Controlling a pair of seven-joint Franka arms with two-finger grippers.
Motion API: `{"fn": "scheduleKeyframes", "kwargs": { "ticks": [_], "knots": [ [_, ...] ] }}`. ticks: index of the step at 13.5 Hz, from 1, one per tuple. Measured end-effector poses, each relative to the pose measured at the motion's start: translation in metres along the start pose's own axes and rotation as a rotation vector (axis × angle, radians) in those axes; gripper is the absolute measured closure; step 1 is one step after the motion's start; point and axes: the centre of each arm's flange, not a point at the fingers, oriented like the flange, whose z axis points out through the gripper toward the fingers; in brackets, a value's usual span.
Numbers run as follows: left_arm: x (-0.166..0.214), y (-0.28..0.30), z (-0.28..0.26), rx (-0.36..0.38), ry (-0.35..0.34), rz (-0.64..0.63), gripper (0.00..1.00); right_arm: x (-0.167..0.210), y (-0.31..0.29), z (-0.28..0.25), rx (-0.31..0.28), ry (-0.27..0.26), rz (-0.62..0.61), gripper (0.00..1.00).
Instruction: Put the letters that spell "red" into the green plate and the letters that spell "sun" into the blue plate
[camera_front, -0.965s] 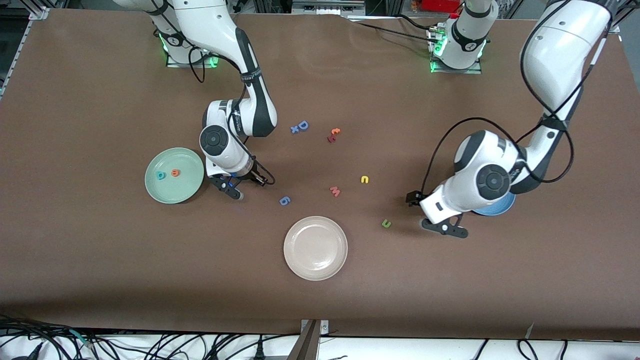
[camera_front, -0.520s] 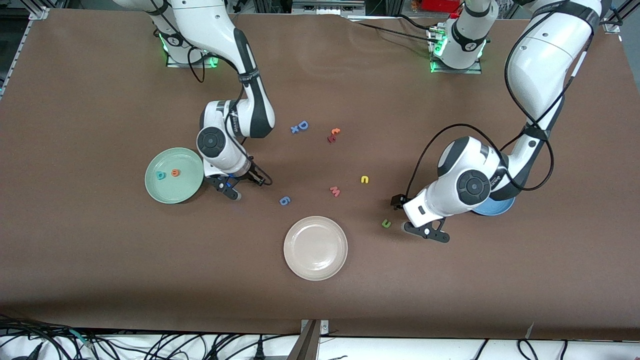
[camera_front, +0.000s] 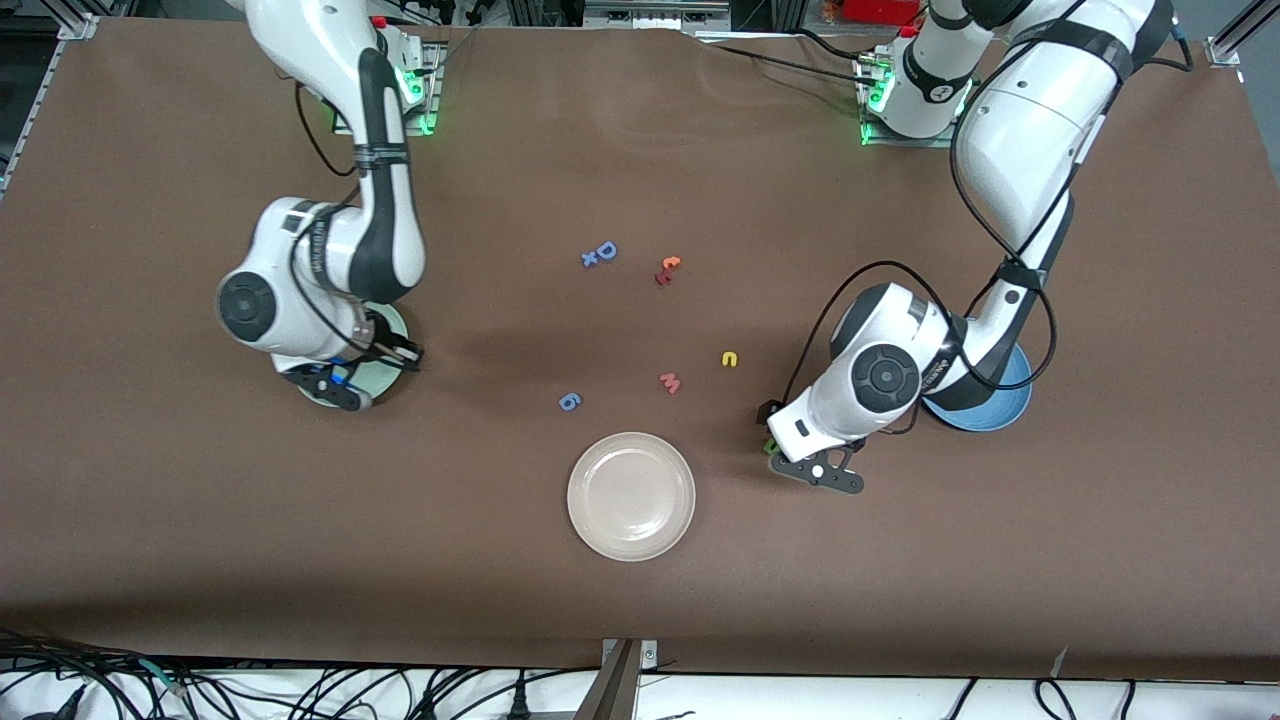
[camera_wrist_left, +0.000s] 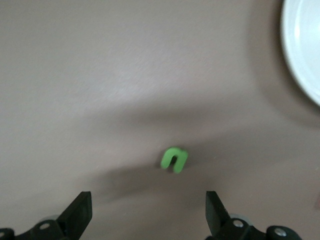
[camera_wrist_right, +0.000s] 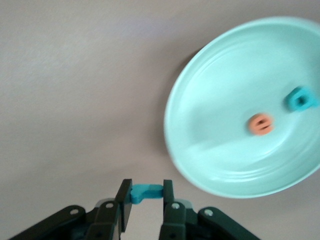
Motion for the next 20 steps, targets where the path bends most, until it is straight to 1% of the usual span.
{"fn": "scheduleKeyframes", "kwargs": {
  "ticks": [2,4,6,7,9,11,12,13,14,15,16,20],
  "knots": [
    [0.004,-0.003,0.005,-0.008,0.024,-0.007,0.00,0.009,0.024,0.009,-0.014,-0.016,-0.032,0.71],
    [0.007,-0.007,0.010,-0.014,0.041,-0.014,0.00,0.013,0.044,0.026,-0.038,-0.041,-0.032,0.71],
    [0.008,-0.006,0.016,-0.022,0.058,-0.014,0.00,0.014,0.052,0.036,-0.057,-0.053,-0.030,0.71],
    [0.009,-0.005,0.020,-0.026,0.065,-0.013,0.00,0.014,0.053,0.039,-0.063,-0.054,-0.034,0.66],
    [0.009,-0.003,0.026,-0.034,0.076,-0.013,0.00,0.014,0.052,0.039,-0.064,-0.054,-0.040,0.47],
    [0.009,-0.002,0.033,-0.039,0.079,-0.012,0.00,0.016,0.050,0.033,-0.060,-0.043,-0.045,0.25],
    [0.009,0.002,0.035,-0.040,0.077,-0.007,0.00,0.019,0.051,0.022,-0.054,-0.035,-0.044,0.13],
    [0.008,0.006,0.037,-0.041,0.075,-0.001,0.00,0.022,0.052,0.004,-0.045,-0.044,-0.041,0.04],
    [0.007,0.011,0.039,-0.042,0.072,0.005,0.00,0.024,0.052,-0.022,-0.031,-0.061,-0.042,0.00],
    [0.006,0.014,0.040,-0.042,0.070,0.009,0.00,0.026,0.051,-0.052,-0.021,-0.074,-0.049,0.00],
    [0.005,0.015,0.042,-0.042,0.066,0.012,0.00,0.027,0.049,-0.085,-0.019,-0.073,-0.061,0.00],
    [0.004,0.012,0.047,-0.039,0.059,0.009,0.00,0.015,0.056,-0.212,-0.019,-0.021,-0.080,0.00]
  ]
}}
